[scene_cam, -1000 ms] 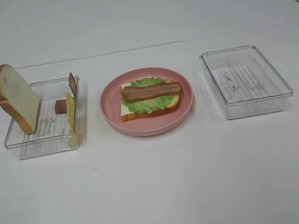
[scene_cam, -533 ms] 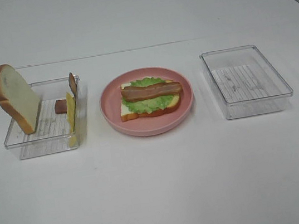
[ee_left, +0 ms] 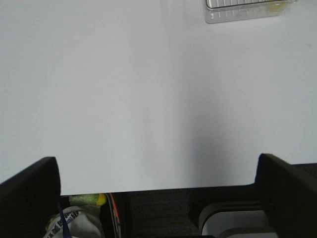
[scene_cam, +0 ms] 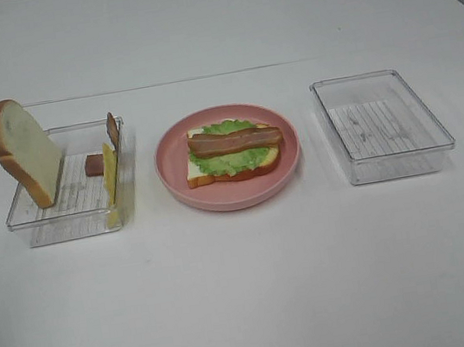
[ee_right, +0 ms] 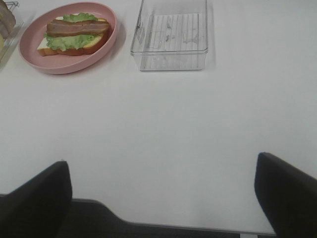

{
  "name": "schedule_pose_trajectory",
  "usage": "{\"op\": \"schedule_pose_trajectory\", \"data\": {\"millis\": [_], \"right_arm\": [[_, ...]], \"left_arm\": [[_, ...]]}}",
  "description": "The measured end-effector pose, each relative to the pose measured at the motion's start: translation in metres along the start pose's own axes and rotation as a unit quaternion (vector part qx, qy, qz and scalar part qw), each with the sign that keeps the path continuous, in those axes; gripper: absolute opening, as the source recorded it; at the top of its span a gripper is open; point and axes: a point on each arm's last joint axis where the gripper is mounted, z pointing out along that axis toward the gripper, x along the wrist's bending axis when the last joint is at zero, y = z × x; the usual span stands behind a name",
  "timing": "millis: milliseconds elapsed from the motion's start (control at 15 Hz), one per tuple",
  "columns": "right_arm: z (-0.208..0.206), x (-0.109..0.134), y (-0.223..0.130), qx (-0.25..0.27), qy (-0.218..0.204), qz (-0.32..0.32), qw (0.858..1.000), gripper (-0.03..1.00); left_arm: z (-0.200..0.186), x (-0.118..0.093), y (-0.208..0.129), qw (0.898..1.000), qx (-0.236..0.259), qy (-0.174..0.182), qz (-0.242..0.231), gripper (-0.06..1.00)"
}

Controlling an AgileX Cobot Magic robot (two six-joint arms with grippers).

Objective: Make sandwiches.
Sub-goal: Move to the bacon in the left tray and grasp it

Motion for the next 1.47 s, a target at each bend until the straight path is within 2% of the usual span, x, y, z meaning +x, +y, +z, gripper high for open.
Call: {"op": "schedule_pose_trajectory", "data": {"millis": [267,333,533,600,800,867,933,1000,1067,1333,1467], "right_arm": [[0.000,0.000,0.000,0.000,0.000,0.000,1.000,0.95],[0.000,0.000,0.000,0.000,0.000,0.000,1.000,0.95],[0.000,0.000,0.000,0.000,0.000,0.000,1.000,0.95],[0.000,0.000,0.000,0.000,0.000,0.000,1.000,0.95],[0.000,0.000,0.000,0.000,0.000,0.000,1.000,0.95],[0.000,0.000,0.000,0.000,0.000,0.000,1.000,0.95],[0.000,0.000,0.000,0.000,0.000,0.000,1.000,0.95],[0.000,0.000,0.000,0.000,0.000,0.000,1.000,0.95],[0.000,0.000,0.000,0.000,0.000,0.000,1.000,0.95],[0.000,0.000,0.000,0.000,0.000,0.000,1.000,0.95],[0.000,0.000,0.000,0.000,0.000,0.000,1.000,0.95]], "left_arm": [[0.019,0.003,0.063,0.999,0.047,0.000,-0.007,0.99],[0.029,0.004,0.090,0.998,0.058,0.002,-0.006,0.99],[0.049,0.005,0.150,0.998,0.056,-0.007,0.014,0.99],[0.064,0.002,0.174,0.998,0.059,-0.023,0.010,0.99],[0.090,-0.009,0.197,0.997,0.073,-0.037,0.011,0.99],[0.110,-0.039,0.214,0.995,0.082,-0.056,0.024,0.99],[0.113,-0.046,0.217,0.994,0.083,-0.060,0.027,0.99],[0.125,-0.063,0.224,0.993,0.090,-0.068,0.029,0.99],[0.145,-0.088,0.233,0.991,0.100,-0.080,0.034,0.99],[0.201,-0.133,0.249,0.984,0.130,-0.114,0.028,0.99],[0.220,-0.140,0.253,0.982,0.139,-0.128,0.019,0.99]]}}
